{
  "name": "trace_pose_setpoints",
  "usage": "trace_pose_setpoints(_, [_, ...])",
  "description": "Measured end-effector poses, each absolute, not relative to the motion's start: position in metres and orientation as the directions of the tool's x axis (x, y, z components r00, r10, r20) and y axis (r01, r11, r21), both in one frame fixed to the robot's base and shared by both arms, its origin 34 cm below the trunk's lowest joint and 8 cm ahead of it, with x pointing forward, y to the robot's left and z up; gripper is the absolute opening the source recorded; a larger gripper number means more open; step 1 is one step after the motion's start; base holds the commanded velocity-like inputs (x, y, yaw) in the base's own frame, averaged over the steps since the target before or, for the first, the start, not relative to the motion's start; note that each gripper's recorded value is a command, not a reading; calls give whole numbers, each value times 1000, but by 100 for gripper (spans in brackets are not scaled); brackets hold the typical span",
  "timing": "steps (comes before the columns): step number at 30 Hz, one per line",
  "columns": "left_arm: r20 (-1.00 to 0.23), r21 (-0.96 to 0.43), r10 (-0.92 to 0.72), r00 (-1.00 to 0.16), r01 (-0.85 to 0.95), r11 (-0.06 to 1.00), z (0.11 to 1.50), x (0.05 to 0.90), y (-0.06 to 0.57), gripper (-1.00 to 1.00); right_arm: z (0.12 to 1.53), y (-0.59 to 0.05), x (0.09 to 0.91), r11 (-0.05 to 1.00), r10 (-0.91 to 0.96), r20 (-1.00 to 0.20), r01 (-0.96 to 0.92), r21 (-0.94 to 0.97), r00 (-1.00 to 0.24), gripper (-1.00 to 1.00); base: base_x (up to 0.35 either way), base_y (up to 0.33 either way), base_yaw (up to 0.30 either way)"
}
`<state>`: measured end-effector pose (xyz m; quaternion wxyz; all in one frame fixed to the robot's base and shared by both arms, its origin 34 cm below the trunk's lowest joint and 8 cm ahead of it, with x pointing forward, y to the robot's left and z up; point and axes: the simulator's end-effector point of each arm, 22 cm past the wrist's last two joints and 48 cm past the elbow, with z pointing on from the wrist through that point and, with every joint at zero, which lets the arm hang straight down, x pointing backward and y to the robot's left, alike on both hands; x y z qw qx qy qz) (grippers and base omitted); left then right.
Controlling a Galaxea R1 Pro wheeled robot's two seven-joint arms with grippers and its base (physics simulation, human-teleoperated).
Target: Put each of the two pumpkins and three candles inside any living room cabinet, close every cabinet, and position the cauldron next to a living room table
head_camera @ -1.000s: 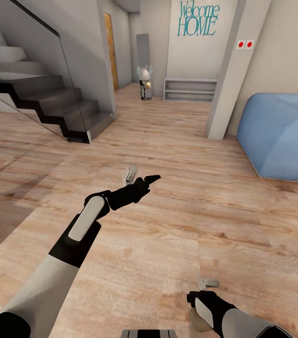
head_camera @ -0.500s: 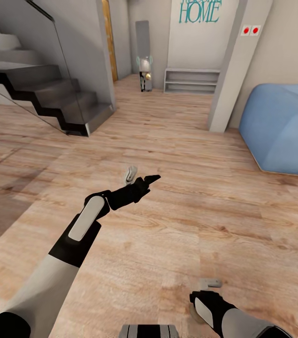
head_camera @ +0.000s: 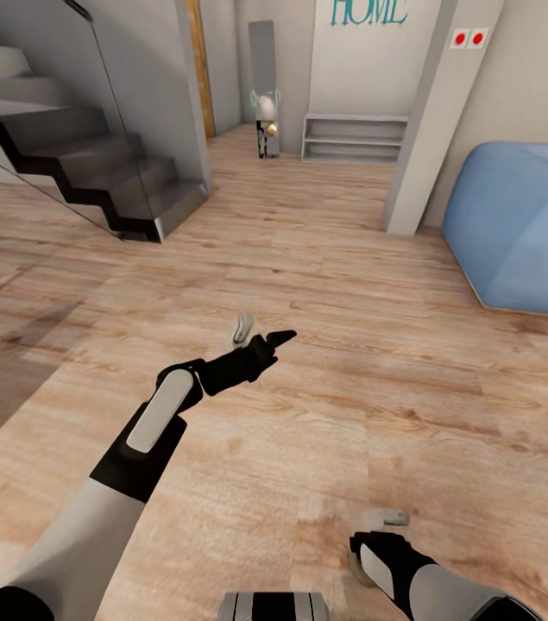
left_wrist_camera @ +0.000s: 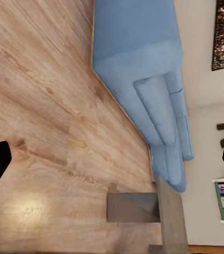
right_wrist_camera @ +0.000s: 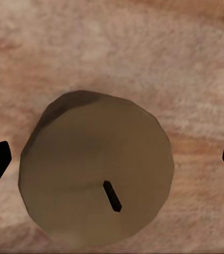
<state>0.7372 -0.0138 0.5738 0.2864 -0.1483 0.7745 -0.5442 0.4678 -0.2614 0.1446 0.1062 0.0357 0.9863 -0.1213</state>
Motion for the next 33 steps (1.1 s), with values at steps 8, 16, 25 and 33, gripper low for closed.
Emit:
trace_pose_setpoints(8, [-267, -930, -542, -797, 65, 362, 562, 737, -14, 100, 138, -261, 462, 968, 44, -202, 92, -233, -978, 100, 0, 0, 0])
trace_pose_setpoints(16, [-251, -931, -542, -802, 46, 363, 548, 738, -14, 100, 130, -259, 457, 969, 42, -188, 86, -230, -981, 100, 0, 0, 0])
trace_pose_setpoints(25, [-251, -931, -542, -802, 47, 362, 548, 738, -14, 100, 130, -259, 457, 969, 42, -188, 86, -230, -981, 100, 0, 0, 0])
trace_pose_setpoints(33, [-251, -931, -542, -802, 47, 362, 548, 738, -14, 100, 130, -259, 457, 970, 41, -188, 85, -230, -981, 100, 0, 0, 0])
